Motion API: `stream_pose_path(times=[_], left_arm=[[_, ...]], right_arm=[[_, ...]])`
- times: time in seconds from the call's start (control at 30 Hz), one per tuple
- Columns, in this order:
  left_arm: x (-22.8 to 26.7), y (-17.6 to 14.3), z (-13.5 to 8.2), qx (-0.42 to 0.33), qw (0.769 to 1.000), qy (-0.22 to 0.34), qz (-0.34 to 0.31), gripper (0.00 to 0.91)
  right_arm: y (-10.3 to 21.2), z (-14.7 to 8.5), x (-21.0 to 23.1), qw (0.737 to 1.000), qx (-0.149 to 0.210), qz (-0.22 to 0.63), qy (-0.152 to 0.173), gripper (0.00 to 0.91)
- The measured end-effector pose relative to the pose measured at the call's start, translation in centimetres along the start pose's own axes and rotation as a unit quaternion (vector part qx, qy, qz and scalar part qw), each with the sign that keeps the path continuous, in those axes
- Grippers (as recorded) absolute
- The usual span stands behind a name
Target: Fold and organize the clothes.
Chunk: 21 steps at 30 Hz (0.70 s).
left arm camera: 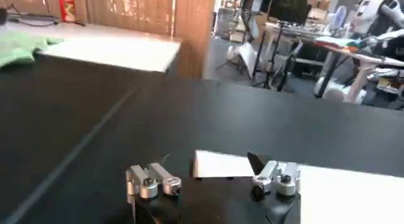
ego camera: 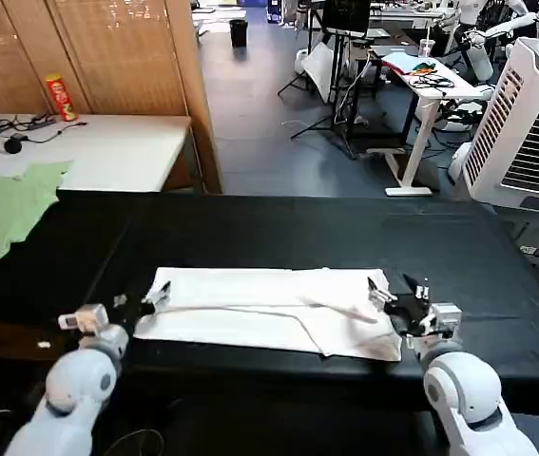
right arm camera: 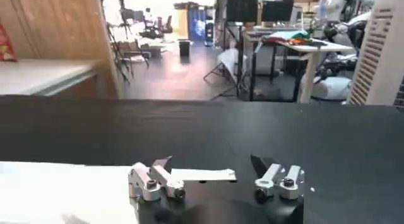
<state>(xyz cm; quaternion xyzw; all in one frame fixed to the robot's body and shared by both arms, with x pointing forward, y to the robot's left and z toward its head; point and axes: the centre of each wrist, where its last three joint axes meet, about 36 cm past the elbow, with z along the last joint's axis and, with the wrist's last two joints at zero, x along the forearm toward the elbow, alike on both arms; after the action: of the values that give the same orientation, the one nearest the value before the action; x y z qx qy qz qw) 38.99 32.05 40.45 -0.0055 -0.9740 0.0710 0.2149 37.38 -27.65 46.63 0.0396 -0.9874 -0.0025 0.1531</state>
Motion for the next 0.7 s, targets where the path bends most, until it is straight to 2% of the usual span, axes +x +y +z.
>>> stream_pose_path(times=[0.03, 0.1, 0.13, 0.2, 0.33, 0.4, 0.5, 0.7], left_arm=[[0.1, -0.1, 0.4, -0.002, 1.000, 0.002, -0.001, 0.770], [0.3, -0.3, 0.9, 0.000, 1.000, 0.007, -0.001, 0.673], [0.4, -0.4, 1.2, 0.001, 1.000, 0.009, -0.001, 0.556], [0.6, -0.4, 1.5, 0.003, 1.000, 0.011, -0.001, 0.215], [0.6, -0.5, 1.7, 0.006, 1.000, 0.012, -0.001, 0.146], [0.4, -0.4, 1.7, 0.008, 1.000, 0.013, -0.002, 0.068], [0.2, -0.3, 1.7, 0.014, 1.000, 0.016, -0.001, 0.000], [-0.2, 0.5, 1.4, 0.030, 0.999, 0.028, 0.008, 0.000]], right_arm=[[0.1, -0.1, 0.2, 1.000, 0.000, -0.001, -0.002, 0.878], [0.1, -0.2, 0.4, 1.000, 0.001, -0.002, -0.004, 0.878], [0.2, -0.3, 0.5, 1.000, 0.001, -0.003, -0.005, 0.878], [0.2, -0.4, 0.6, 1.000, 0.001, -0.003, -0.007, 0.878], [0.3, -0.5, 0.7, 1.000, 0.002, -0.004, -0.010, 0.878], [0.3, -0.6, 0.7, 1.000, 0.002, -0.004, -0.011, 0.878], [0.4, -0.7, 0.8, 1.000, 0.001, -0.004, -0.013, 0.878], [0.5, -0.7, 1.1, 1.000, 0.001, -0.002, -0.015, 0.878]])
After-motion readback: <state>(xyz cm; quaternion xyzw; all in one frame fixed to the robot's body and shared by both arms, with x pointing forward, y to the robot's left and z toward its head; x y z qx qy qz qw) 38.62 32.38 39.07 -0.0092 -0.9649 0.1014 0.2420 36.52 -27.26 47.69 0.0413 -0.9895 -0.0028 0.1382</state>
